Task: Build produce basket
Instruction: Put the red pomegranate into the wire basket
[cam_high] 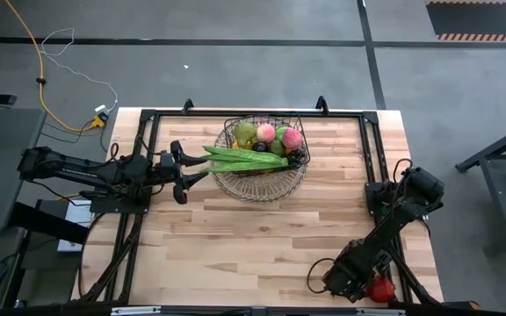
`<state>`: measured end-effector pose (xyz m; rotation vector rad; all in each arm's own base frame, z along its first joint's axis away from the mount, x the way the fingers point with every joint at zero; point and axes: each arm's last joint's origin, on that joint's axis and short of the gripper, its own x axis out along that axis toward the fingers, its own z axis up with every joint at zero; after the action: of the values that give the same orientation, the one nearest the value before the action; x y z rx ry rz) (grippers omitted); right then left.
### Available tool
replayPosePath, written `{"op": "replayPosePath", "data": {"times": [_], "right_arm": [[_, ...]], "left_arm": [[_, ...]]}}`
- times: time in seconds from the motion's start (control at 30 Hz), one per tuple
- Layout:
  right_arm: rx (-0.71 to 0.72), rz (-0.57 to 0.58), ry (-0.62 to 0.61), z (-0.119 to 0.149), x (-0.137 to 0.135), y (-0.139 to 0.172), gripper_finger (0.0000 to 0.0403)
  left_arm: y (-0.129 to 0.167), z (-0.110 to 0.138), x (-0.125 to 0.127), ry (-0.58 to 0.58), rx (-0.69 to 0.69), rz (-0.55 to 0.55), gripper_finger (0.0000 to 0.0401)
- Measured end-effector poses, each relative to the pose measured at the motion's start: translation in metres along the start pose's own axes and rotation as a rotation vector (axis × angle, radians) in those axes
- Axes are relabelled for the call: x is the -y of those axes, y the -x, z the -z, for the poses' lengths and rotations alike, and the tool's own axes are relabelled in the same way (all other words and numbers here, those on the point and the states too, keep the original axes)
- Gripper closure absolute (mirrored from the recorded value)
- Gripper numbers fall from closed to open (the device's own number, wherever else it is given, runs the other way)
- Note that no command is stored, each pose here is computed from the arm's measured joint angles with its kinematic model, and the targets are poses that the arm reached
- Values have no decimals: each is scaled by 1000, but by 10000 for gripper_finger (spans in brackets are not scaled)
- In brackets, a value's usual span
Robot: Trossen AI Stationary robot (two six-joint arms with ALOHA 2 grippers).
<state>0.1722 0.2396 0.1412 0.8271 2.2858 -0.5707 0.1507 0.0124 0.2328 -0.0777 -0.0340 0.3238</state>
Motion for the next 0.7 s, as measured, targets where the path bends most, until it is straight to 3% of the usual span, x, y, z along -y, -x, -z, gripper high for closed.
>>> {"op": "replayPosePath", "data": {"times": [0.27, 0.47, 0.7], "right_arm": [[-12, -15, 18, 0, -2, 0, 132], [-18, -22, 37, 1, -3, 0, 139], [-33, -36, 151, -2, -3, 5, 142]], "left_arm": [[0, 0, 0, 0, 0, 0, 210], [0, 0, 0, 0, 0, 0, 210], [0, 0, 0, 0, 0, 0, 210]]}}
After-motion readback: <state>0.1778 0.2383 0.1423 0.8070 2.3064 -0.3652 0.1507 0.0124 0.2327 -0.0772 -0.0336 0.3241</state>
